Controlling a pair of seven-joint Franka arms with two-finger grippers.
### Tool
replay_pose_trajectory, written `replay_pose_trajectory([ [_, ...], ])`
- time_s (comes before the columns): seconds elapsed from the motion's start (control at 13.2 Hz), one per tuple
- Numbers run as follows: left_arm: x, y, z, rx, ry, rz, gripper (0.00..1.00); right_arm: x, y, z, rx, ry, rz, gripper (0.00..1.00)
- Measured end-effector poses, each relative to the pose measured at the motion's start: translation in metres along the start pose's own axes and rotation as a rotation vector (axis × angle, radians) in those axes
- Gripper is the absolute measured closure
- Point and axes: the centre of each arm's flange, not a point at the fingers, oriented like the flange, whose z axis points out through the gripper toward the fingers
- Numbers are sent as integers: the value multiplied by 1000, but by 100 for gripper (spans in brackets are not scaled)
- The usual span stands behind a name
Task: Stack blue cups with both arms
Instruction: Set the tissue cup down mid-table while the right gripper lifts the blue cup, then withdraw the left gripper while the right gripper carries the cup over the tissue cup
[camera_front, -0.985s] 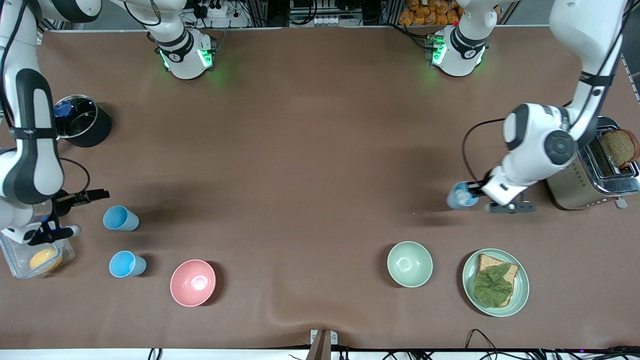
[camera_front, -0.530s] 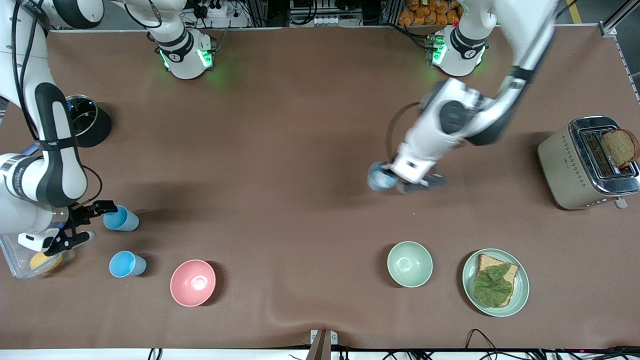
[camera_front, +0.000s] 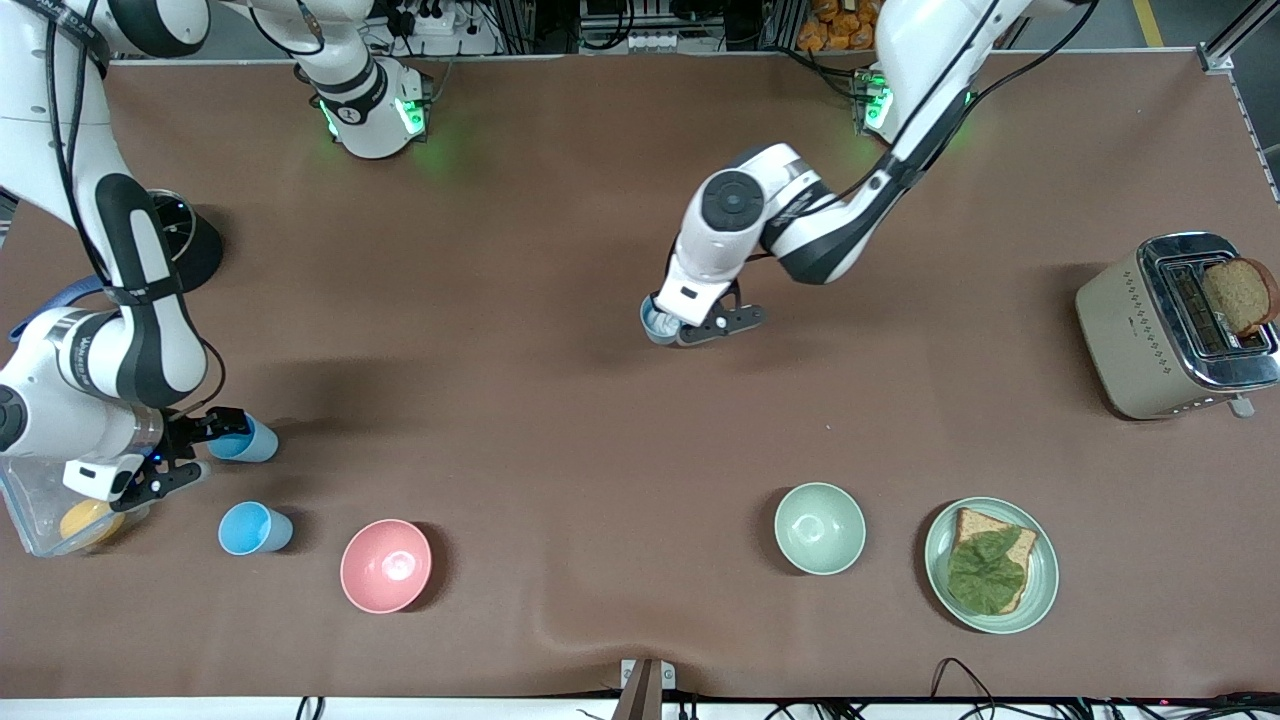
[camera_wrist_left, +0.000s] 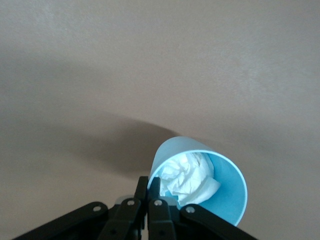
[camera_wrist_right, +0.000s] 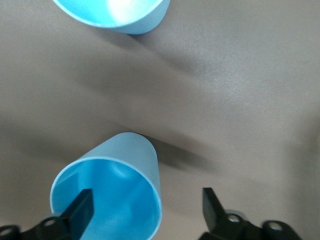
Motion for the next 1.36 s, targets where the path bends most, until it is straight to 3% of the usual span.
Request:
replay_pose_trajectory([
  [0.45,-15,44,18,-31,3,-53,97,-4,-3,1,17,-25,-17,76],
  [0.61,-18,48,18,-34,4,-58,83,-6,-4,-2,25,-35,-21,96],
  [0.91,-2,51,0,-62,27,-87,41,-3,-18,-30,54,-76,-63,97],
  [1.06,22,47,-38,-71,68,-116,21,7,-54,-69,87,-139,-95,97],
  [1.21,48,32,-99,-21,119,-94,1,22,-106,-115,105,-193,-120,97],
  [1.36,68,13,-168,28,168,-19,0,48,-183,-168,109,-212,-124,97],
])
